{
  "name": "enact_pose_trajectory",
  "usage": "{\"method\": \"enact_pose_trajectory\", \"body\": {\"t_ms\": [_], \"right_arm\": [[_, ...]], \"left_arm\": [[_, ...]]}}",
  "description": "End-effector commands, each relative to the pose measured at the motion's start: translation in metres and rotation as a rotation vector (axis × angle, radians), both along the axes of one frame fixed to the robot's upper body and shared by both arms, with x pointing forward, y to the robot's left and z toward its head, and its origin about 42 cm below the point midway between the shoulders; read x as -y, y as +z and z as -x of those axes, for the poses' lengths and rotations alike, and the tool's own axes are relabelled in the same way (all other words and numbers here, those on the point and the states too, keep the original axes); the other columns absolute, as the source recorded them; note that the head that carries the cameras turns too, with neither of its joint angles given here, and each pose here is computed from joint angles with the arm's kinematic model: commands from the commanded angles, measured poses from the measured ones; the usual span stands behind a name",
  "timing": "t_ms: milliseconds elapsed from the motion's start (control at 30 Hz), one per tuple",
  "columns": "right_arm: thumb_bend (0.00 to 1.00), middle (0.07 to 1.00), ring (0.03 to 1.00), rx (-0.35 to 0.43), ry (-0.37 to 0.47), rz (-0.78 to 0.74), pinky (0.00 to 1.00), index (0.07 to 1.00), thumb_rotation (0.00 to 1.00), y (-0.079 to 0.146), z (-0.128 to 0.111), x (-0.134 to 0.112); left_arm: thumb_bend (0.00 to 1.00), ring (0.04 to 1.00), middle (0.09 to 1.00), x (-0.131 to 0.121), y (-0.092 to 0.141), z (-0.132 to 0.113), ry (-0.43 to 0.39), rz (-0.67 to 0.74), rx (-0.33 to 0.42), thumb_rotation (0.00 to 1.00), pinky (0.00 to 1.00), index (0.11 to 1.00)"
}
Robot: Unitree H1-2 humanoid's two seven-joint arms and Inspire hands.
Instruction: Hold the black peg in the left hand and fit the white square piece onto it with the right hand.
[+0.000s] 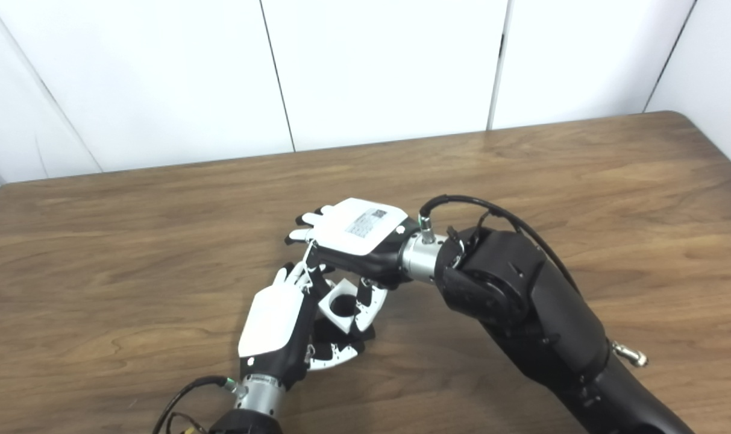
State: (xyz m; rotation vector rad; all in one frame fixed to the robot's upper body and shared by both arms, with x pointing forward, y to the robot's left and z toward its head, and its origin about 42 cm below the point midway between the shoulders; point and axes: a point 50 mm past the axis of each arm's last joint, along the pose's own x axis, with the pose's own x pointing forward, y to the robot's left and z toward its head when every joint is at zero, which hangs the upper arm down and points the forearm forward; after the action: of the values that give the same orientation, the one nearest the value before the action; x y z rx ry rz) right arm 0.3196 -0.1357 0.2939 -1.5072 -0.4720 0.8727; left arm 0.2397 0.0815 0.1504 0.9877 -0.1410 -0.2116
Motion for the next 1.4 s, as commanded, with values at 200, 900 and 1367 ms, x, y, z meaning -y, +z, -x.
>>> {"method": "enact_pose_trajectory", "body": {"t_ms": [200,900,1367], "right_arm": [[0.52,0.942,1.0,0.041,0.022,-0.017,1.0,0.491,0.16,0.013,0.0,-0.004],[0.52,0.943,1.0,0.03,-0.002,-0.011,1.0,0.491,0.15,0.002,-0.004,0.011],[0.52,0.942,1.0,0.015,-0.019,-0.026,1.0,0.491,0.16,-0.005,-0.007,0.017]], "left_arm": [[0.52,0.953,0.873,0.006,-0.006,0.003,-0.017,-0.037,-0.034,0.08,0.99,0.492],[0.52,0.96,0.882,0.003,-0.002,0.009,-0.013,-0.024,-0.038,0.08,1.0,0.493],[0.52,0.96,0.878,0.003,-0.001,0.01,-0.012,-0.012,-0.033,0.08,1.0,0.493]]}}
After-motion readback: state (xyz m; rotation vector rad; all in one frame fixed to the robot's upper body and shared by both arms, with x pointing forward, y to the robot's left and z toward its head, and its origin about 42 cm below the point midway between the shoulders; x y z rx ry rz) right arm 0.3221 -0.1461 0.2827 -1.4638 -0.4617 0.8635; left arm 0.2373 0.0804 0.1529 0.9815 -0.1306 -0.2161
